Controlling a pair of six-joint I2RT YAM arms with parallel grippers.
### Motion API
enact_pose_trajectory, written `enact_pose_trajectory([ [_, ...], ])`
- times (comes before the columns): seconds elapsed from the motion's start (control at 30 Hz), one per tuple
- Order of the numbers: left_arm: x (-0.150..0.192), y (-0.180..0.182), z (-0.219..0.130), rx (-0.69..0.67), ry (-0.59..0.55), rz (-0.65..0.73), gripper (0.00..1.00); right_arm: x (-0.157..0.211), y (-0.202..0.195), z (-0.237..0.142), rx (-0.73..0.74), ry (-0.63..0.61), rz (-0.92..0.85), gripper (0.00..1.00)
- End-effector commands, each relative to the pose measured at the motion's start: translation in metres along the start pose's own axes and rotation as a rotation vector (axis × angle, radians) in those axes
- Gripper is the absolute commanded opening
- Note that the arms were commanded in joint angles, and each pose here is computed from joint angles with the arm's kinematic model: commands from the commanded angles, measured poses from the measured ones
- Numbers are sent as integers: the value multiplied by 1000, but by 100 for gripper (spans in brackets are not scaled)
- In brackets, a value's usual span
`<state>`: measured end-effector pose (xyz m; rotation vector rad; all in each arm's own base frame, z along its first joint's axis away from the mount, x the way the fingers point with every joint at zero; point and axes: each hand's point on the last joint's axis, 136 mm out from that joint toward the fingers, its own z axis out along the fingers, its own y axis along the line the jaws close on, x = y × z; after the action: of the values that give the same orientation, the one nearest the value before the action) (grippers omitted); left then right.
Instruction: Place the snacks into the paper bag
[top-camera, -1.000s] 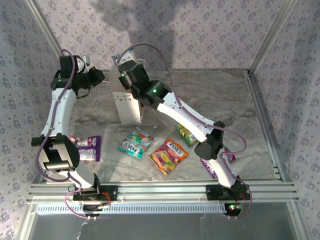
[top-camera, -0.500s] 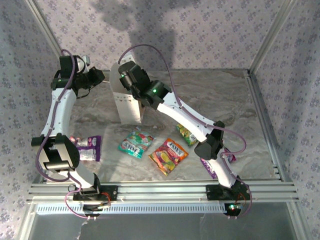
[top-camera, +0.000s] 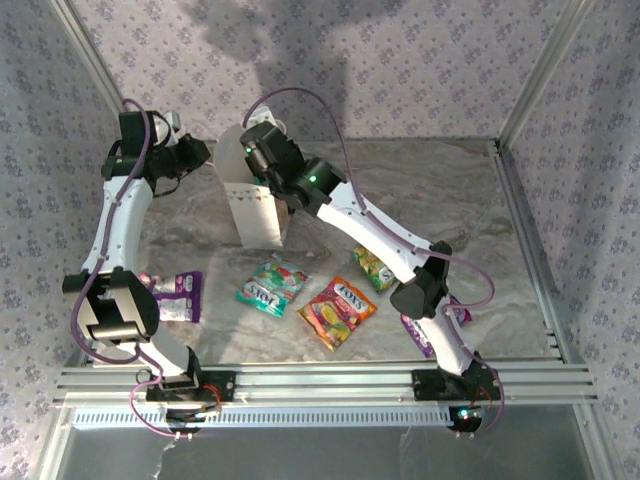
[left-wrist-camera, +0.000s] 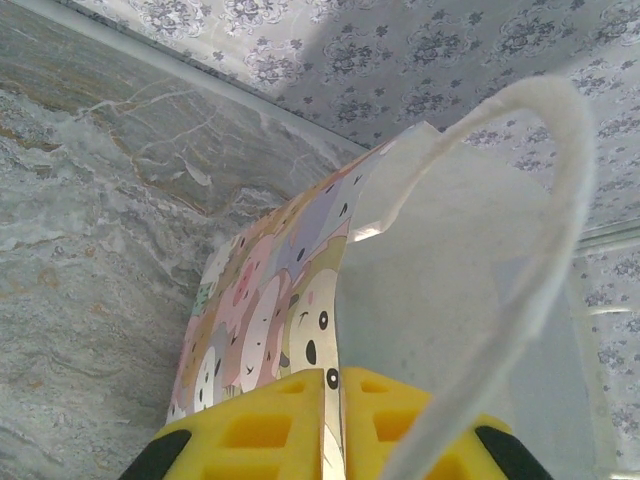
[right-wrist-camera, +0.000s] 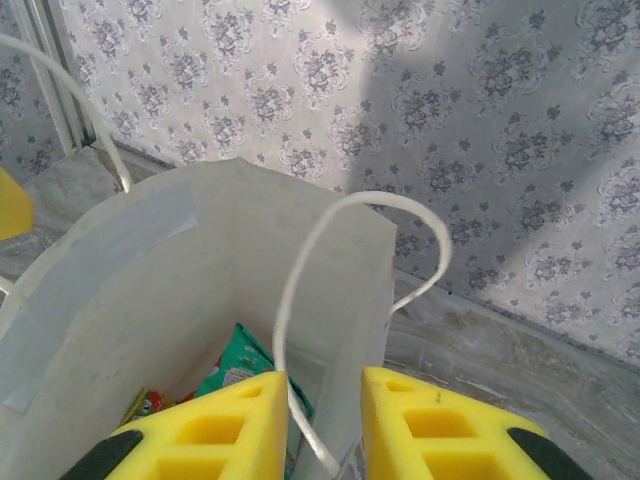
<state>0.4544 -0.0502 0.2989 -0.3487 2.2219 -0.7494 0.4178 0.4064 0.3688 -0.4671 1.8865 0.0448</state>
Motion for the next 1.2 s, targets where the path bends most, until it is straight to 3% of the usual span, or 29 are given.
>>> enact_pose_trajectory([
  [0.0,-3,-16,-19,43,-22,21,15,-18,-27,-23,15,-24,67,27],
  [0.17,0,-15,-18,39,-7,24,23,-19,-46,-31,32,-18,92,29],
  [0.37,13,-22,-12,14,63,72,34,-12,-78,-44,52,-2,154,41],
  [0.67,26,-22,0,-84,122,106,38,20,-144,-67,124,36,286,49],
  [1.0,36,-5,8,-291,155,156,41,77,-194,-88,153,125,403,58],
  [1.17,38,-18,9,-253,161,168,41,106,-212,-94,173,178,453,59],
])
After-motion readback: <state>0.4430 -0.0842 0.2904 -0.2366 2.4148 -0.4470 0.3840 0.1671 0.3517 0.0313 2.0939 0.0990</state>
